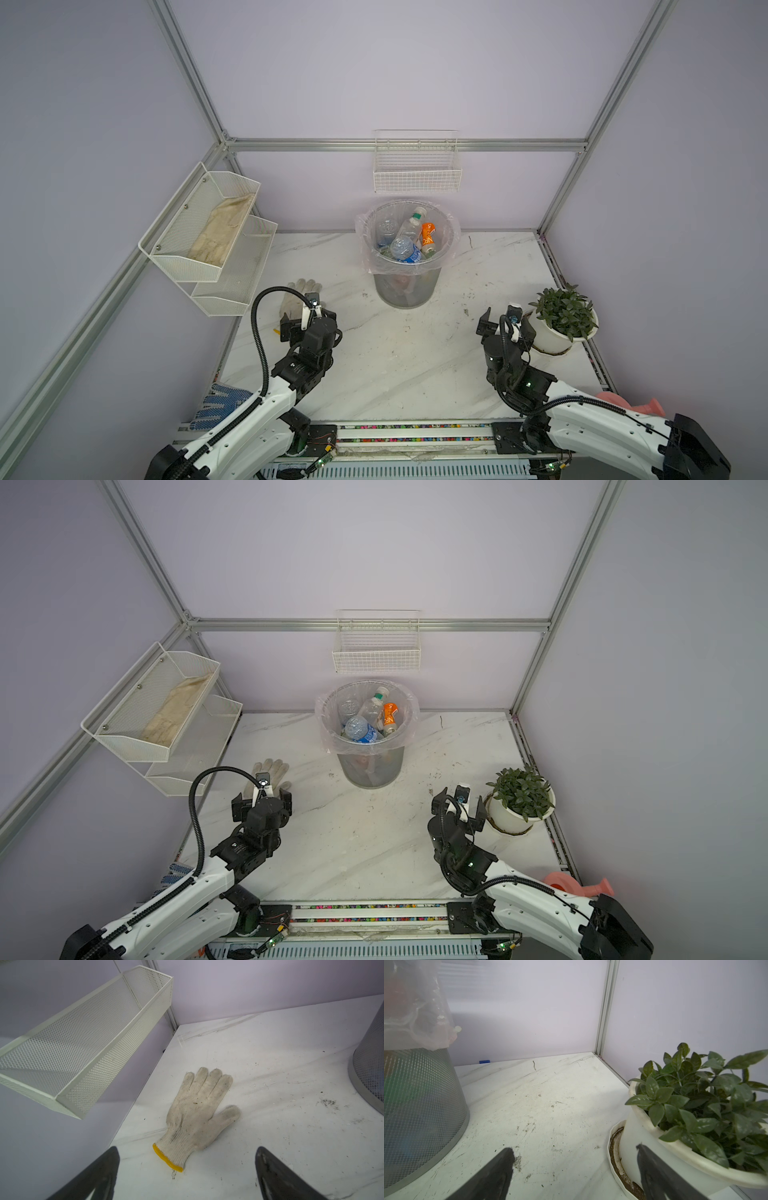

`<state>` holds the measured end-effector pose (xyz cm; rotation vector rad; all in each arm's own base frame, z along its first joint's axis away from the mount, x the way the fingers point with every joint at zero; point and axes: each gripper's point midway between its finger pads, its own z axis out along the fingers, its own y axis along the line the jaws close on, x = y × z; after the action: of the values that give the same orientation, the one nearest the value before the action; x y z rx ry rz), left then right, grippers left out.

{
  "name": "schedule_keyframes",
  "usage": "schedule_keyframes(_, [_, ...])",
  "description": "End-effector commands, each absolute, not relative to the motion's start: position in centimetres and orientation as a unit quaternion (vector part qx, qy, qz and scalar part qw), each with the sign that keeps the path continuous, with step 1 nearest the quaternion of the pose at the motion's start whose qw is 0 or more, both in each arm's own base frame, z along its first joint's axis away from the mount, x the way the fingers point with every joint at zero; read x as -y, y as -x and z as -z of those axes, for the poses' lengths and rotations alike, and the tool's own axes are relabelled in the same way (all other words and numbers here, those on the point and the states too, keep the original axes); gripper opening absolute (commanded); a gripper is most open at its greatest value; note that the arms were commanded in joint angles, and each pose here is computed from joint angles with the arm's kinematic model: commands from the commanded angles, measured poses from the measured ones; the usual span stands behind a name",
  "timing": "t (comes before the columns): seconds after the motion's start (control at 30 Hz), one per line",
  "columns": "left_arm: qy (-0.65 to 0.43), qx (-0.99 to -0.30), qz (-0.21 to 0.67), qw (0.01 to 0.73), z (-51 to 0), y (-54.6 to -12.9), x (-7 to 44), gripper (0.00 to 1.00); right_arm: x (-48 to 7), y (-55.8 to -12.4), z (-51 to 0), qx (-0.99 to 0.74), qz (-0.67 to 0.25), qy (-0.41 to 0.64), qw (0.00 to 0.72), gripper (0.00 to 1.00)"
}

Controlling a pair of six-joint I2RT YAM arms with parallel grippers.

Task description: Throw the plastic bottles in the bin

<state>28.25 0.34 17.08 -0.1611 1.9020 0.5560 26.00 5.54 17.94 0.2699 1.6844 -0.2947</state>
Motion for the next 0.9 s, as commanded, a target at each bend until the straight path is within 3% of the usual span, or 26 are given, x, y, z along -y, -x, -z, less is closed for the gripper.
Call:
schedule_keyframes(0.0, [0.089, -0.794, -0.226, 0.557, -16.3, -28.5, -0.6, 1.00, -5.1, -25.9, -18.4, -0.728, 0.132, -0.136, 0.659, 0.95])
schedule_keyframes(0.33, [0.121, -0.804, -0.236, 0.532, -13.7, -27.4, -1.7, 1.00, -4.3, -26.5, -18.8, -0.719, 0.124, -0.147, 0.667, 0.95])
schedule_keyframes(0.87, [0.153, -0.769, -0.235, 0.575, -15.1, -26.4, -2.9, 1.00, -2.1, -26.3, -19.9, -0.686, 0.104, -0.181, 0.697, 0.96])
